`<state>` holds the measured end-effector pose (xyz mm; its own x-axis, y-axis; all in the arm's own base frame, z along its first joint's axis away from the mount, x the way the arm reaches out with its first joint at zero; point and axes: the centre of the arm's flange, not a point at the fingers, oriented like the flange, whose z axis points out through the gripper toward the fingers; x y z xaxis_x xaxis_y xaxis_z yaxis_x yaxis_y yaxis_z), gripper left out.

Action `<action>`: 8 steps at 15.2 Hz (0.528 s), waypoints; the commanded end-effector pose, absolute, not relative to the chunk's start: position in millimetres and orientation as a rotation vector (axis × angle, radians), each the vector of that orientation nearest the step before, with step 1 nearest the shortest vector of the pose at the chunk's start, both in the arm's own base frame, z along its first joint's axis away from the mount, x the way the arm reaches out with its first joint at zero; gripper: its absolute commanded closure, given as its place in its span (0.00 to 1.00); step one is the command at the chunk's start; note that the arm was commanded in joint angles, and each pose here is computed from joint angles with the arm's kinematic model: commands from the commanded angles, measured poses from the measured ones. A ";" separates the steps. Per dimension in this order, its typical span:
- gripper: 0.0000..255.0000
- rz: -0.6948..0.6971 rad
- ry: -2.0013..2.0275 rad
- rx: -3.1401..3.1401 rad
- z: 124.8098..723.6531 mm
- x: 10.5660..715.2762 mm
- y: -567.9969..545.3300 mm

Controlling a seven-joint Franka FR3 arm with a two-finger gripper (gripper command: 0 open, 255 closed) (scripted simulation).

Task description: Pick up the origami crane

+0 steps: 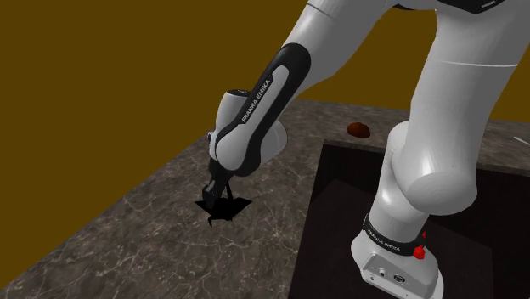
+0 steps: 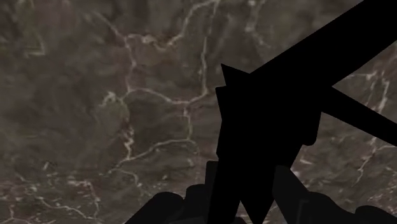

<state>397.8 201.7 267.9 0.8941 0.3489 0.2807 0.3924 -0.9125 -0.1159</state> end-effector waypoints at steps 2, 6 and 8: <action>1.00 -0.369 -0.575 -2.893 265.5 396.3 202.9; 1.00 -0.369 -0.575 -2.893 274.4 396.1 201.9; 1.00 -0.369 -0.575 -2.893 285.0 396.1 201.9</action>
<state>396.1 201.8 279.3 0.8947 0.3525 0.2741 0.3948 -0.9114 -0.1165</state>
